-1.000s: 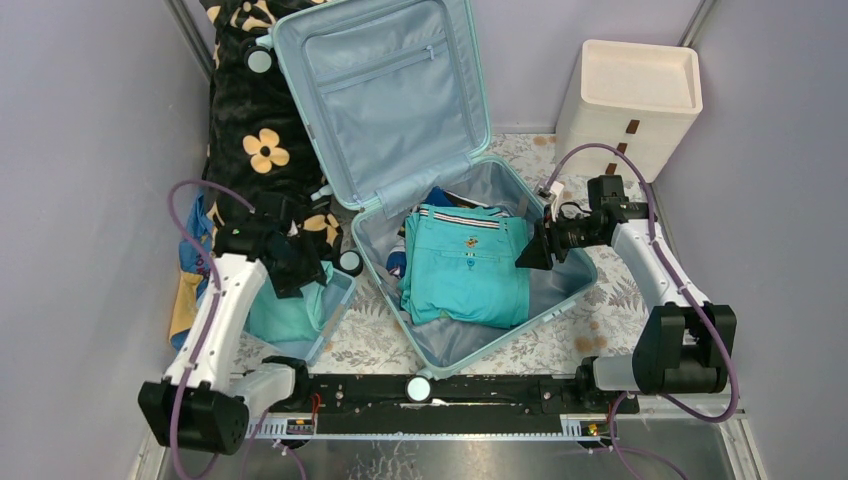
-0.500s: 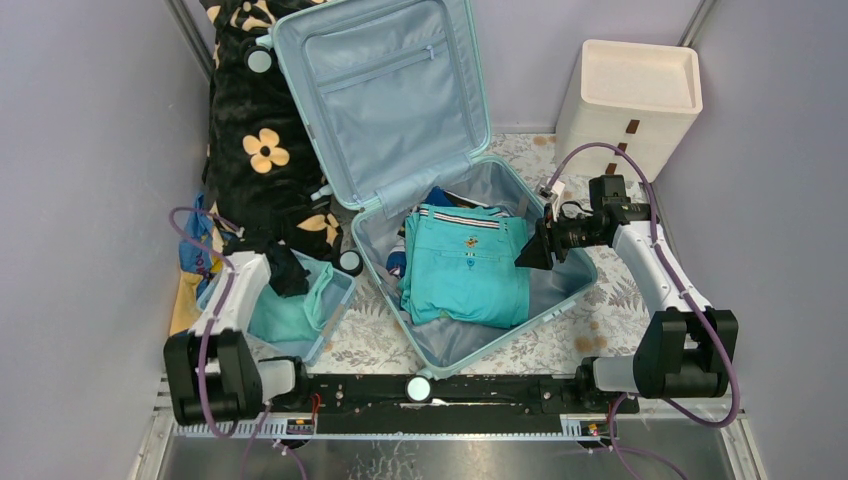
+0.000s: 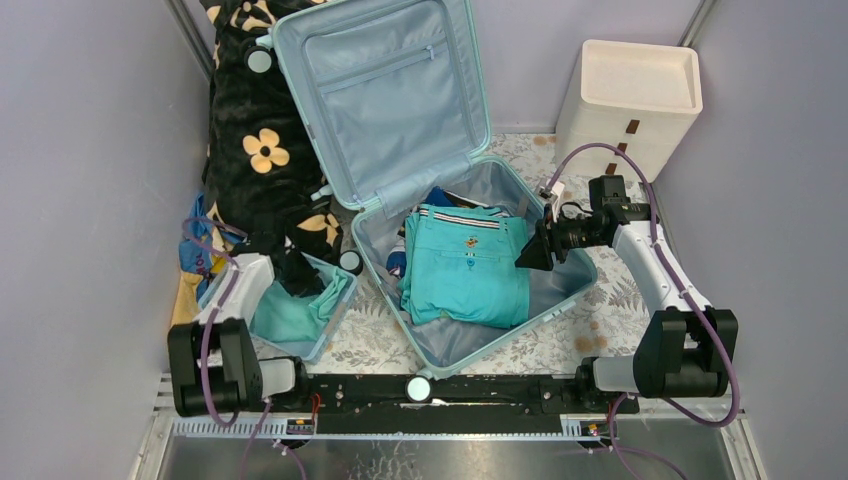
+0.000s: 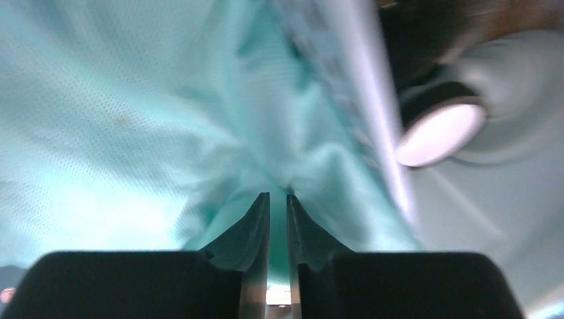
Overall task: Open, take out, and arrange the luggage
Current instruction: Adjust the clothes in the bin.
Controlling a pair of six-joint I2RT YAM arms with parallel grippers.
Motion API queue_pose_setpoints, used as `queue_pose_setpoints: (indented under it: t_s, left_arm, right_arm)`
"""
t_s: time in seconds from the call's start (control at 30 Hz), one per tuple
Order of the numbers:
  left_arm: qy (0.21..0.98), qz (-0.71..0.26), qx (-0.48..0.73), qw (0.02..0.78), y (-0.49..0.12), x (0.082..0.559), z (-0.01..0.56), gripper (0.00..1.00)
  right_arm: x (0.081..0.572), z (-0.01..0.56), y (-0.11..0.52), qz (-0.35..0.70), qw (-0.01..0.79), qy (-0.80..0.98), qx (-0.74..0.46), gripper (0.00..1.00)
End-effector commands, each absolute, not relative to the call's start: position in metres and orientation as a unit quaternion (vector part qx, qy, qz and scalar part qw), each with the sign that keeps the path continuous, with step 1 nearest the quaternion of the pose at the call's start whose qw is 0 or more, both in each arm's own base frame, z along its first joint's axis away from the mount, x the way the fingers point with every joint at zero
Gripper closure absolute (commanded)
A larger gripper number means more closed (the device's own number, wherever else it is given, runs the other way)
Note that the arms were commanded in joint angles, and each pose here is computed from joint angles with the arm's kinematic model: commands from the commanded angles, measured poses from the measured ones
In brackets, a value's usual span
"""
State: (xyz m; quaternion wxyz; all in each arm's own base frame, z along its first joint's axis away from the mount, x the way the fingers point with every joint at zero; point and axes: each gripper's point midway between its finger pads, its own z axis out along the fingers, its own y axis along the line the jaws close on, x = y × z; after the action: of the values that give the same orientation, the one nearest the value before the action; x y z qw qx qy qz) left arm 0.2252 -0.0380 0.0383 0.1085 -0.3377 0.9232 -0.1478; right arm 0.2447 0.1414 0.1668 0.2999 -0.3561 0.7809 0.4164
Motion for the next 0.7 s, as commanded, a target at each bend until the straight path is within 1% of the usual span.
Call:
queue_pose_setpoints:
  t_s: [0.0,0.07,0.13,0.3,0.43,0.53,0.67]
  left_arm:
    - [0.912,-0.156,-0.325,0.195,-0.031,0.252,0.097,0.78]
    - [0.912,-0.156,-0.315,0.213,-0.030,0.253,0.113,0.76]
    - [0.915,-0.146,-0.310,0.214,-0.028,0.246,0.116,0.75]
    - [0.919,-0.087,-0.327,0.202,-0.009,0.230,0.100,0.75]
    - [0.925,-0.038,-0.353,0.139,0.000,0.211,0.076,0.85]
    - [0.924,-0.029,-0.357,0.137,-0.002,0.209,0.070,0.90]
    - [0.929,0.007,-0.354,0.109,-0.004,0.204,0.054,0.90]
  right_arm:
    - [0.242,0.174,0.144,0.429,0.305,0.767,-0.366,0.43]
    - [0.241,0.174,0.144,0.431,0.306,0.764,-0.369,0.43]
    - [0.240,0.176,0.145,0.432,0.310,0.761,-0.372,0.43]
    - [0.239,0.179,0.146,0.435,0.314,0.757,-0.375,0.43]
    - [0.238,0.179,0.146,0.435,0.314,0.756,-0.375,0.43]
    - [0.238,0.180,0.146,0.434,0.317,0.754,-0.377,0.43]
    - [0.237,0.182,0.146,0.435,0.319,0.751,-0.380,0.43]
